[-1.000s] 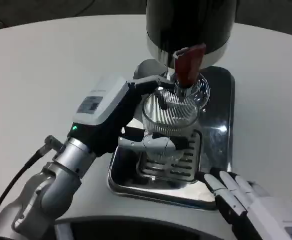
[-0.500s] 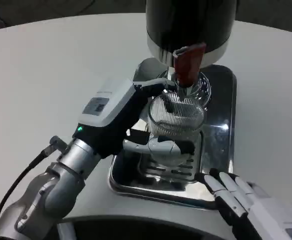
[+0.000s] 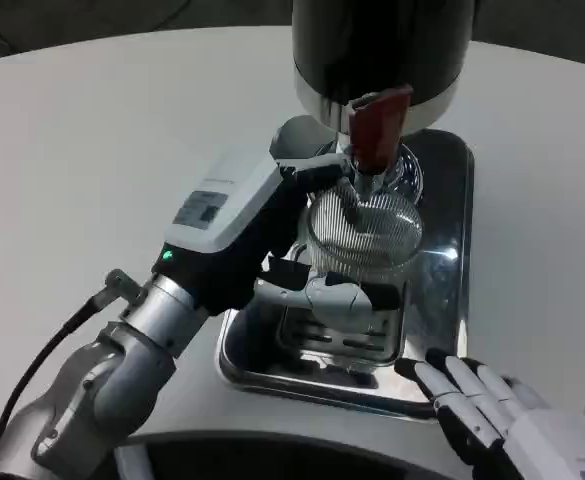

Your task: Grasp the cup under the faucet to collect the drink, then remove the cup.

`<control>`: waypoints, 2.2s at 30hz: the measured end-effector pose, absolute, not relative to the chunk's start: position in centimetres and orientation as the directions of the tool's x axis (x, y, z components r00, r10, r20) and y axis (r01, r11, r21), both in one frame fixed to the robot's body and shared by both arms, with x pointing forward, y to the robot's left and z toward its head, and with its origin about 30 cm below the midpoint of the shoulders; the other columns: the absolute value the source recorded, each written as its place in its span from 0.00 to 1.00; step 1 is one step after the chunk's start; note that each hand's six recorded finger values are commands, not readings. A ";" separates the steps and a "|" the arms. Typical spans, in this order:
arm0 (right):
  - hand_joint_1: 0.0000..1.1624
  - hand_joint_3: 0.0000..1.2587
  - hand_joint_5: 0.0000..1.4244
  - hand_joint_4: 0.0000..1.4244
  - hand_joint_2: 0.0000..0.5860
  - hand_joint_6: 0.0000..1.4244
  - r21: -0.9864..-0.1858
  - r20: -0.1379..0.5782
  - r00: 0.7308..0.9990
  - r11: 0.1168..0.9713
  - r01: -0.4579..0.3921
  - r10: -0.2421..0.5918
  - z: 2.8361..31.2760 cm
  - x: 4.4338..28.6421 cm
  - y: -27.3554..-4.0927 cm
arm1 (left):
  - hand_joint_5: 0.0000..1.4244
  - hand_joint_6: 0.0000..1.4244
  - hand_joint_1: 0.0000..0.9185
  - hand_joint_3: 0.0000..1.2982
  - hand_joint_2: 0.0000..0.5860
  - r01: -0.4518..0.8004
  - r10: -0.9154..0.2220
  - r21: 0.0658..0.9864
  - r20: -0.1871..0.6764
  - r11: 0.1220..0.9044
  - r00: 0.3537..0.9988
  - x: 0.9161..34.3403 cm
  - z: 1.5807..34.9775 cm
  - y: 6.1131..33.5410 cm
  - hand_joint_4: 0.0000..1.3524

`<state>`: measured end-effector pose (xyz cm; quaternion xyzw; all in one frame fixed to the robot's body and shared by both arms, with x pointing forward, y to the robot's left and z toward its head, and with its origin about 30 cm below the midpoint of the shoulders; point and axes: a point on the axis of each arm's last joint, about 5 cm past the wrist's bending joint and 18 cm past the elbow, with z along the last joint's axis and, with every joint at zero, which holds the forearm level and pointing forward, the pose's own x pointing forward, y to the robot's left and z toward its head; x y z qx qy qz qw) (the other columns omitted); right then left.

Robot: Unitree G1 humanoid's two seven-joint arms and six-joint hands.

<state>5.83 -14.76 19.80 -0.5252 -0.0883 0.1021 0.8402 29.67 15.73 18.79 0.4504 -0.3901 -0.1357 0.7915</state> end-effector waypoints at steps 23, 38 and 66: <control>0.30 0.07 0.00 0.00 0.68 0.00 -0.880 0.051 0.962 0.468 -0.083 0.267 19.8 5.7 -15.1 | 0.61 0.86 0.25 0.51 0.14 -0.124 -0.573 0.849 0.447 0.514 0.687 29.5 18.9 16.3 0.51; 0.30 0.07 0.00 0.00 0.68 0.00 -0.864 0.021 0.967 0.491 -0.110 0.254 19.8 5.9 -15.4 | 0.30 0.42 0.21 0.28 0.14 -0.151 -0.572 0.854 0.454 0.497 0.683 29.5 18.9 16.4 0.24; 0.30 0.08 0.00 0.00 0.68 0.00 -0.853 0.011 0.966 0.506 -0.125 0.258 19.9 6.5 -15.5 | 0.19 0.30 0.18 0.16 0.14 -0.163 -0.588 0.832 0.499 0.530 0.636 29.4 19.4 16.6 0.11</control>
